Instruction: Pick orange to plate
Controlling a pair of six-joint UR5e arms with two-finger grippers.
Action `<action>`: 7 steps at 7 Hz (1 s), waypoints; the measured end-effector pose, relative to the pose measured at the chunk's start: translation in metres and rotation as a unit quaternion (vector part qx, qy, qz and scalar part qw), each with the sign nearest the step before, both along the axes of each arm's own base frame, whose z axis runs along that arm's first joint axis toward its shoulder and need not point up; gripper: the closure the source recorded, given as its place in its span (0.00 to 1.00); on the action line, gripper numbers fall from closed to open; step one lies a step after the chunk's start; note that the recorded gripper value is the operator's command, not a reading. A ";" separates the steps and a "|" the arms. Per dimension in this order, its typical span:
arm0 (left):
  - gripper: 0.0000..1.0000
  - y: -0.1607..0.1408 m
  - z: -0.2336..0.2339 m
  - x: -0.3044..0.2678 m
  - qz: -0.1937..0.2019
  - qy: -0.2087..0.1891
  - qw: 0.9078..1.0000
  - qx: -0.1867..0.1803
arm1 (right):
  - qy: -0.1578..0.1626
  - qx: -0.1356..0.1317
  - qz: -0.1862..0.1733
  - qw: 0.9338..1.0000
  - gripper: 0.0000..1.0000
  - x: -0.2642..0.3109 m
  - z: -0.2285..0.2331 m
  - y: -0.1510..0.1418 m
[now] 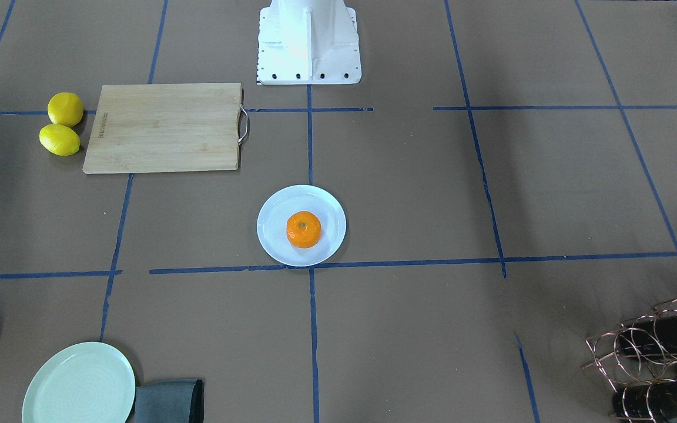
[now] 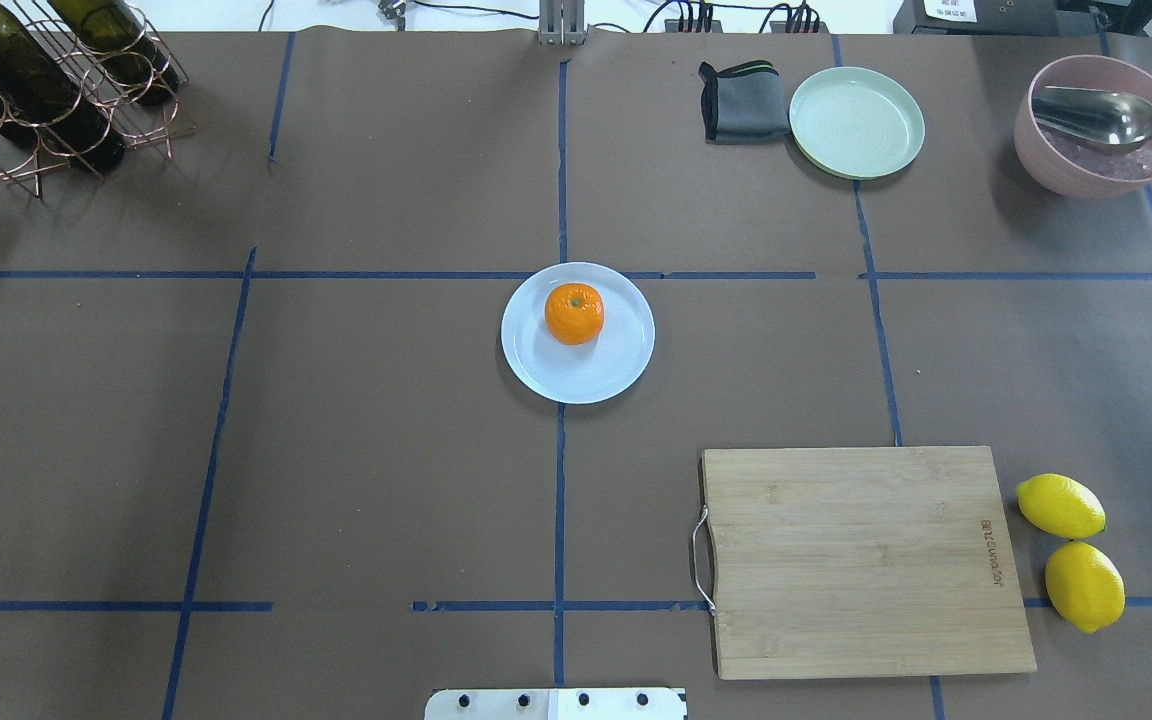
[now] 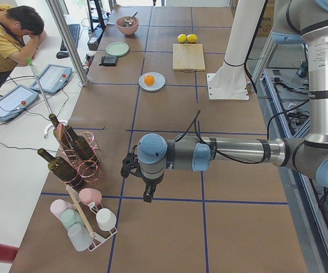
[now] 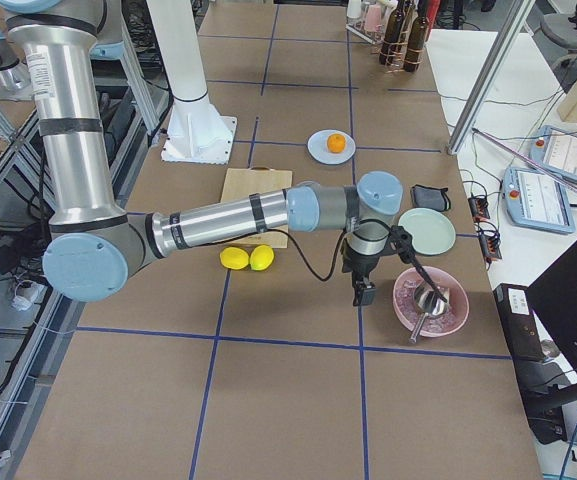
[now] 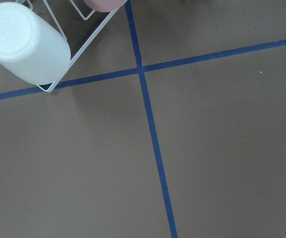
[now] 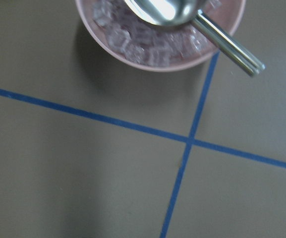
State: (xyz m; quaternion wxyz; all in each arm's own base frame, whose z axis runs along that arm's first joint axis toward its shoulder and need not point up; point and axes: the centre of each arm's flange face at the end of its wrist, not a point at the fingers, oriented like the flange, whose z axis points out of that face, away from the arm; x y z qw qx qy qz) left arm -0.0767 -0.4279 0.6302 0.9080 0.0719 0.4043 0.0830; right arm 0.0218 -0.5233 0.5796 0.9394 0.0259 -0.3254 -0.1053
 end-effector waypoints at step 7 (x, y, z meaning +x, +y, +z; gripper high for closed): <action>0.00 0.003 0.001 0.000 0.000 0.000 1.000 0.000 | -0.013 0.011 0.010 1.000 0.00 0.011 0.057 0.058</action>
